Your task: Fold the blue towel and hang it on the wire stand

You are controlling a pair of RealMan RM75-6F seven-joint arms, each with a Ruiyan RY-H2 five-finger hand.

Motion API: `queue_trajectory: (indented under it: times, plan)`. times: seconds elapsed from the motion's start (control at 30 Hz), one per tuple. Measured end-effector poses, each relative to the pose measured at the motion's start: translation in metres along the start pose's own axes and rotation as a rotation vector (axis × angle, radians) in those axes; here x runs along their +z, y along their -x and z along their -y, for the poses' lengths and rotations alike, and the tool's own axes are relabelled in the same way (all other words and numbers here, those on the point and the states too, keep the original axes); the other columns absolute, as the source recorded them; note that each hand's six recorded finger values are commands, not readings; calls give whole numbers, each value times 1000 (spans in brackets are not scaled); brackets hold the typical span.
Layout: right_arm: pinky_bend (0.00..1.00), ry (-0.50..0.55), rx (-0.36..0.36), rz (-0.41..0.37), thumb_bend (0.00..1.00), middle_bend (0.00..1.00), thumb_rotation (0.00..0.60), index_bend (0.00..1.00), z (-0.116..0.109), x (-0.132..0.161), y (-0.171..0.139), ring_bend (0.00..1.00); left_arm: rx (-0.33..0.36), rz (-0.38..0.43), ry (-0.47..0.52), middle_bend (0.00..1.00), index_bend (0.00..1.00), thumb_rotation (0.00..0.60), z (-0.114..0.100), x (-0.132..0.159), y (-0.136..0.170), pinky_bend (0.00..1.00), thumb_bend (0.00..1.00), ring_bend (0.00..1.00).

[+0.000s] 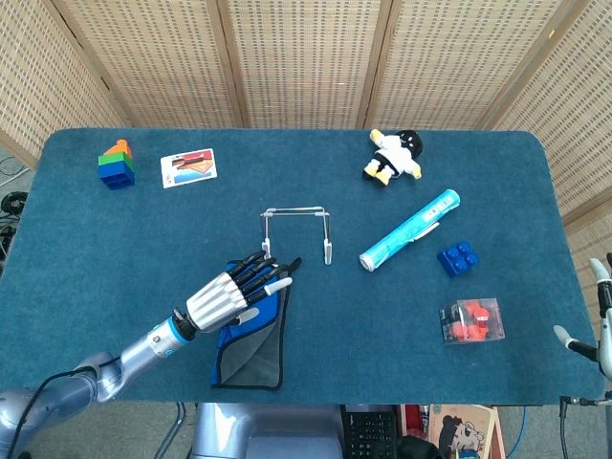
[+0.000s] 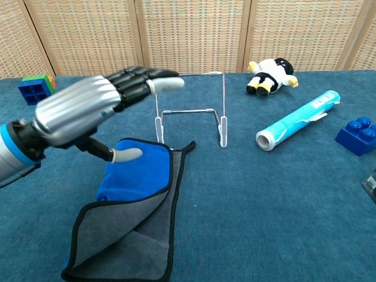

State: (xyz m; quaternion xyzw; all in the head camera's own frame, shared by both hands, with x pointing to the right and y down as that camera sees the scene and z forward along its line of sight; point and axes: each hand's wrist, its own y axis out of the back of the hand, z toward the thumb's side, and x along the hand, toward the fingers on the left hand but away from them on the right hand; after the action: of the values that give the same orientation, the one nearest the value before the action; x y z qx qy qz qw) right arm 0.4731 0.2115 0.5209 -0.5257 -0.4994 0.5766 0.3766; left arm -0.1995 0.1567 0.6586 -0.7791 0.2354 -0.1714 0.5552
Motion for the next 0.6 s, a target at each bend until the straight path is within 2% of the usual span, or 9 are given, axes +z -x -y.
queue_trajectory:
  times: [0.13,0.33,0.47,0.6]
  plan:
    - [0,0,-2,-1,0,0,600,0,0,1,0,0,-23,10,11,0,208,600,-17,-8,18,42,309,0]
    - [0,-6,1,3,0,0,600,0,1,0,0,0,-136,35,-24,0,259,600,-34,-24,67,44,314,0]
    - [0,-11,4,1,0,0,600,0,2,1,1,0,-182,37,-51,0,274,600,-47,-34,94,50,314,0]
    - [0,-16,7,-5,0,0,600,0,4,4,1,0,-238,45,-32,0,276,600,-46,-32,118,51,313,0]
